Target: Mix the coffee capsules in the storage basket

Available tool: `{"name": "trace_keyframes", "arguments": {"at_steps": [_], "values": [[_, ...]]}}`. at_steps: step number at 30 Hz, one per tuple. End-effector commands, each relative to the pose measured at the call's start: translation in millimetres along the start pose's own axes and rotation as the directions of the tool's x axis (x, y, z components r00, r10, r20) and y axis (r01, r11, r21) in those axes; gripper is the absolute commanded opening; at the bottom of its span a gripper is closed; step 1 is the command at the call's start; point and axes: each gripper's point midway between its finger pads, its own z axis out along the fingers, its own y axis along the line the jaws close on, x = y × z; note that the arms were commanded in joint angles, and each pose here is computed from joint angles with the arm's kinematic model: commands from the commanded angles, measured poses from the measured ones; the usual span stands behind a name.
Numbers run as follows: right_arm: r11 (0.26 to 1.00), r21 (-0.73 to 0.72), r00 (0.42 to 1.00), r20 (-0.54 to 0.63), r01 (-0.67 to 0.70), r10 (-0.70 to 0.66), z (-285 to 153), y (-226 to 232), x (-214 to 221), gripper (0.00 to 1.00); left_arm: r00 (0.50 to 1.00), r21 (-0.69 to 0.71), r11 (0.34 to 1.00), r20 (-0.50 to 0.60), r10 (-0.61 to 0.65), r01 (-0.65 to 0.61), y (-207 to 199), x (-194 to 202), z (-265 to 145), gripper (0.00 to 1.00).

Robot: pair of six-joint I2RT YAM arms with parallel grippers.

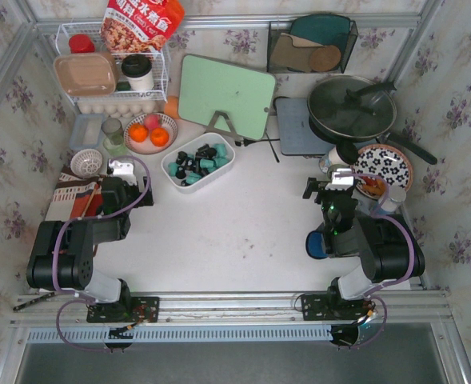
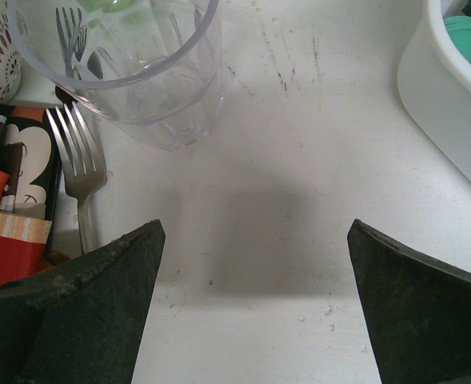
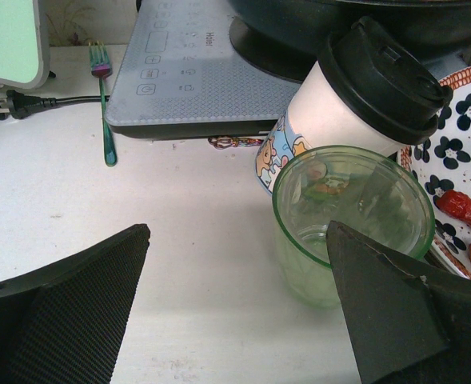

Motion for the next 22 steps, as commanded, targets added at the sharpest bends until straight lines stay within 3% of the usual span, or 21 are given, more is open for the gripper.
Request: {"name": "trace_keyframes", "arguments": {"at_steps": [1, 22], "values": [[1.000, -0.004, 1.000, 0.014, -0.001, 0.001, 0.8, 0.8, -3.8, 1.00, 1.000, -0.003, 1.000, 0.026, 0.012, -0.011, 1.2, -7.5, 1.0, 1.00], [1.000, -0.009, 1.000, -0.009, -0.010, 0.010, 2.7, -1.5, 0.3, 1.00, 1.000, -0.003, 1.000, 0.028, 0.012, -0.012, 1.1, -8.1, 0.9, 1.00]]}}
